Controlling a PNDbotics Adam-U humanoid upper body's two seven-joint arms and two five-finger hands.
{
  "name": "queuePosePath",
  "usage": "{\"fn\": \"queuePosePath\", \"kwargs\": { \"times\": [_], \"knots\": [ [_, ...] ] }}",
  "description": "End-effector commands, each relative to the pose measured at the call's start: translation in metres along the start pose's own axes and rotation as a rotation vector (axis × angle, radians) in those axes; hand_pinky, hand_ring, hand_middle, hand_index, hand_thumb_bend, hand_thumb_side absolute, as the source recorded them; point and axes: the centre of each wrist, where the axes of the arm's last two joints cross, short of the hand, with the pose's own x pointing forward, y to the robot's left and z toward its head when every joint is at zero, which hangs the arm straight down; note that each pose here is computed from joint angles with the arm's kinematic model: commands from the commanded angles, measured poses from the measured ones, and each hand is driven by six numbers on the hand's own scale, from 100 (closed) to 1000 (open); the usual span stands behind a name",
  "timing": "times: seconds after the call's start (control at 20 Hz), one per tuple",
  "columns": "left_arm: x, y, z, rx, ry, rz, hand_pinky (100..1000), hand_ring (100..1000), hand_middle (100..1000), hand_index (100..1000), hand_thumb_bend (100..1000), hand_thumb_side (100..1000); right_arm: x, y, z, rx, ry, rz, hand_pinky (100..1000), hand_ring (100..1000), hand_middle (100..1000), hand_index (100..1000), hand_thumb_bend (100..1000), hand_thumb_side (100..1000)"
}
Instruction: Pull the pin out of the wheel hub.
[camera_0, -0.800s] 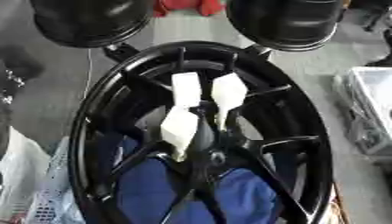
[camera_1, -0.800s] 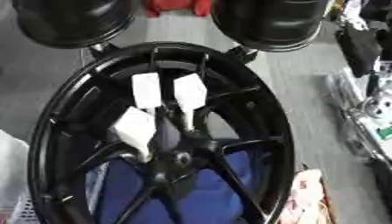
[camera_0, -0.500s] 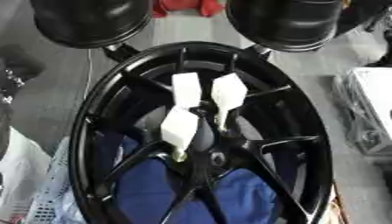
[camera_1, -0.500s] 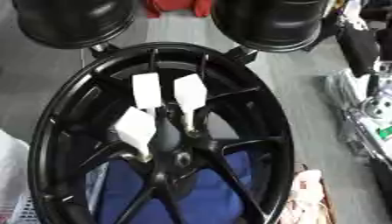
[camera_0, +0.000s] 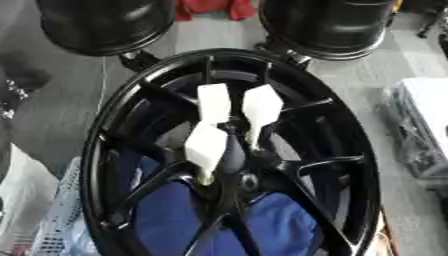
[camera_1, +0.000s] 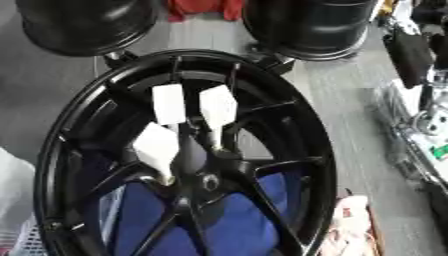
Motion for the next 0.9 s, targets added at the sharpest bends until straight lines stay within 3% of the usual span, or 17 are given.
{"fn": "queuePosePath", "kwargs": {
  "times": [0.05, 0.4, 0.65, 0.9],
  "knots": [
    [0.007, 0.002, -0.002, -0.007, -0.023, -0.007, 838, 712, 634, 772, 100, 712, 0.016, -0.008, -0.012, -0.053, 0.002, 0.169, 500, 658, 697, 598, 100, 386],
    [0.007, 0.002, -0.002, -0.017, -0.020, -0.013, 838, 712, 634, 772, 100, 712, 0.057, -0.019, -0.044, 0.213, -0.026, 0.436, 569, 695, 718, 648, 100, 335],
    [0.007, 0.002, -0.002, -0.023, -0.016, -0.015, 837, 712, 633, 772, 100, 713, 0.087, -0.022, -0.058, 0.377, -0.071, 0.549, 641, 725, 732, 689, 100, 310],
    [0.007, 0.002, -0.001, -0.027, -0.013, -0.017, 837, 712, 633, 772, 100, 713, 0.104, -0.020, -0.063, 0.556, -0.128, 0.626, 697, 746, 741, 721, 100, 312]
  ]
}}
